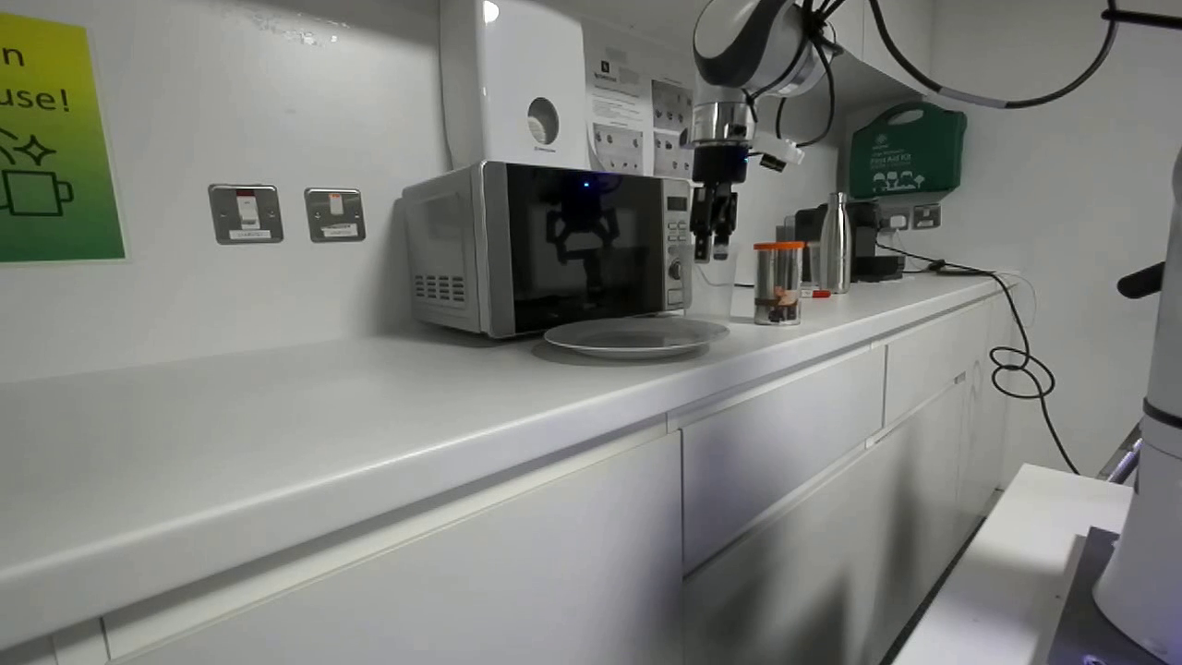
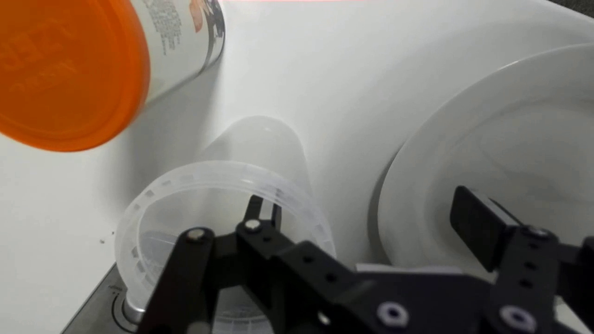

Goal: Put the colourless cup on top of the microwave

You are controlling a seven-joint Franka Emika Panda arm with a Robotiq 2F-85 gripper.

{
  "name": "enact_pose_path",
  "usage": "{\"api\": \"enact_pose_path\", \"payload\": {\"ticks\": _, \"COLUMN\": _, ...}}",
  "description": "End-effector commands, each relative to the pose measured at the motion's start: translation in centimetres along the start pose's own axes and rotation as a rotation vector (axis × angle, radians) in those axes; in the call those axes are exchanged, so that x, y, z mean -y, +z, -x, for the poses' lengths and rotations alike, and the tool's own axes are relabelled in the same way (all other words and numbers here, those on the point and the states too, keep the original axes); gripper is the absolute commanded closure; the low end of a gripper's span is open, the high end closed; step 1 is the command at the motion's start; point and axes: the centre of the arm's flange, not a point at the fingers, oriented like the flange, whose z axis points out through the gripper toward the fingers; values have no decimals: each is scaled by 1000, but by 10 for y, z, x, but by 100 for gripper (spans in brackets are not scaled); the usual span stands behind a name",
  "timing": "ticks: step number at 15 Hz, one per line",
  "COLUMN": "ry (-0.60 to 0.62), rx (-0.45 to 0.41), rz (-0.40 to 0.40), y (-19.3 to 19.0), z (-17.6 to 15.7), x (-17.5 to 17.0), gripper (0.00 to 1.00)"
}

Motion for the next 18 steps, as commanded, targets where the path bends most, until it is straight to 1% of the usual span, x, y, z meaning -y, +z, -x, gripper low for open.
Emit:
{"api": "enact_pose_path", "payload": {"ticks": 1, "ry": 15, "rx": -3, "rz": -23, "y": 0, "z": -3, "x": -8, "gripper": 32}}
{"api": "enact_pose_path", "payload": {"ticks": 4, "ry": 19, "rx": -5, "rz": -27, "y": -1, "z": -2, "x": -9, "gripper": 56}}
{"api": "enact_pose_path", "payload": {"ticks": 8, "ry": 21, "rx": -6, "rz": -25, "y": -2, "z": -2, "x": -10, "gripper": 85}}
{"api": "enact_pose_path", "payload": {"ticks": 9, "ry": 21, "rx": -6, "rz": -23, "y": -2, "z": -2, "x": -10, "gripper": 94}}
{"api": "enact_pose_path", "payload": {"ticks": 10, "ry": 21, "rx": -6, "rz": -22, "y": -2, "z": -3, "x": -10, "gripper": 99}}
{"api": "enact_pose_path", "payload": {"ticks": 11, "ry": 23, "rx": -10, "rz": -19, "y": -4, "z": -3, "x": -10, "gripper": 100}}
{"api": "enact_pose_path", "payload": {"ticks": 12, "ry": 31, "rx": -16, "rz": -8, "y": -6, "z": -5, "x": -12, "gripper": 97}}
{"api": "enact_pose_path", "payload": {"ticks": 13, "ry": 44, "rx": -24, "rz": 5, "y": -8, "z": -6, "x": -13, "gripper": 97}}
{"api": "enact_pose_path", "payload": {"ticks": 14, "ry": 73, "rx": -46, "rz": 19, "y": -16, "z": -10, "x": -15, "gripper": 100}}
{"api": "enact_pose_path", "payload": {"ticks": 18, "ry": 169, "rx": -105, "rz": 48, "y": -45, "z": -23, "x": -24, "gripper": 98}}
